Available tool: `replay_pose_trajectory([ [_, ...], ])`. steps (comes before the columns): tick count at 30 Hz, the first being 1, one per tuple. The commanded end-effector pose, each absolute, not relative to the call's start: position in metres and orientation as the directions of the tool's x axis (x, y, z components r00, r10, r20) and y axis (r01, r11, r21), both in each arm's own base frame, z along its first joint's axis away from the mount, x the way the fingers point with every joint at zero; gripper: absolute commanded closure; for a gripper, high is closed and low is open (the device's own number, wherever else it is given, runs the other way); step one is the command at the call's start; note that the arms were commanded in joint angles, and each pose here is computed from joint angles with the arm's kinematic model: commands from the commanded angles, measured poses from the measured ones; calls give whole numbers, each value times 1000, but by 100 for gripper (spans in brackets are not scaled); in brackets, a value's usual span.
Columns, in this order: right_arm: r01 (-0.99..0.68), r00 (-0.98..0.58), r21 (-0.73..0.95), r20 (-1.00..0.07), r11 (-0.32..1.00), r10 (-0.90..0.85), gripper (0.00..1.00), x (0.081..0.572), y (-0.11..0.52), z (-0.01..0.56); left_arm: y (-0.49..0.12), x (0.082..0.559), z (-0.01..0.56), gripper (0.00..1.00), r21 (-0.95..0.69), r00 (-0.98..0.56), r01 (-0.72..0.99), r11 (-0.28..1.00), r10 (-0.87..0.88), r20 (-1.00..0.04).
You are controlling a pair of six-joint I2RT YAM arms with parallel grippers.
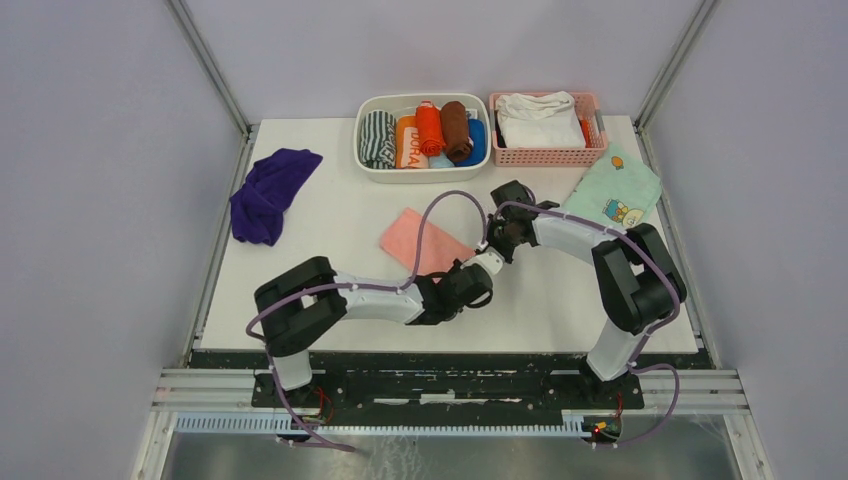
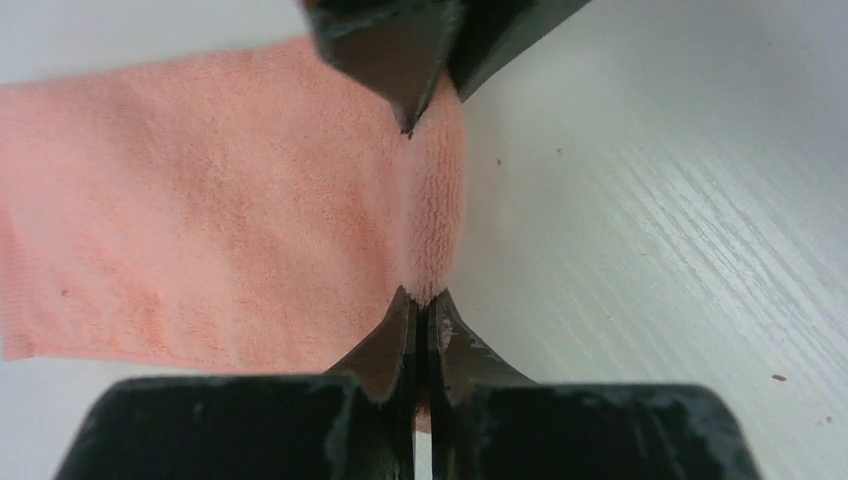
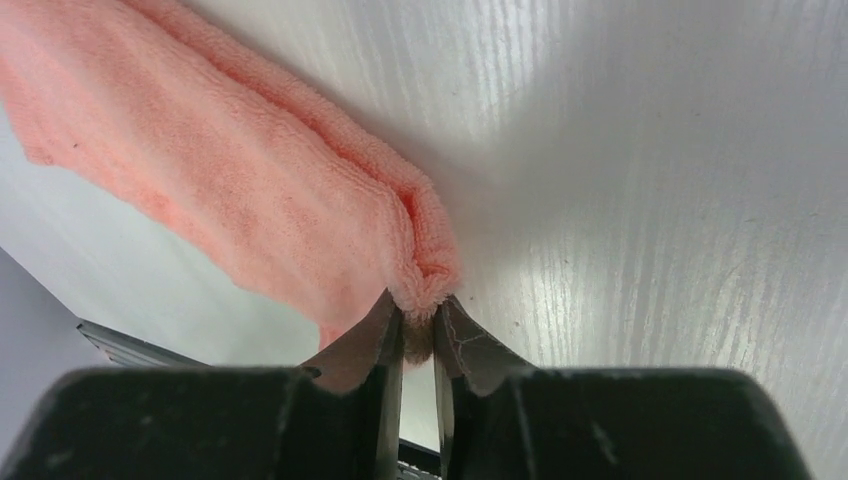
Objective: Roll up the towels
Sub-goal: Roll the towel at the center of the board.
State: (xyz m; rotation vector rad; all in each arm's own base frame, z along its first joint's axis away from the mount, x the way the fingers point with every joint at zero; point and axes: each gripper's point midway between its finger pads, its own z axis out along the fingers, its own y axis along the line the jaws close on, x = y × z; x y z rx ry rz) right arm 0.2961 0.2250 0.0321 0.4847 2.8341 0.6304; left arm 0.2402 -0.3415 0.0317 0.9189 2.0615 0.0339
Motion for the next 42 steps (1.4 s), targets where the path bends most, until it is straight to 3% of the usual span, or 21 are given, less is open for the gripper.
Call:
replay_pose_trajectory([
  [1,126,-907,528,-282,840,313,75,323,231,78,-346,245,45,97,31,-516,601,799,417,-748],
  [9,8,-887,658,-343,753,309,57,333,228,103,-337,254,34,97,-376,-747,514,771,187,-638],
  [17,-11,-893,701,-327,713,308,55,329,229,81,-322,260,23,97,-628,-880,325,707,-17,-474],
  [25,-9,-904,747,-291,664,314,55,331,240,55,-308,264,10,97,-727,-931,181,662,-124,-345],
  [29,-21,-906,771,-283,636,314,50,333,249,50,-301,266,3,97,-726,-940,133,675,-147,-309],
  [42,-31,-898,856,-250,515,362,47,337,265,52,-292,271,-9,97,-719,-956,22,695,-196,-219],
])
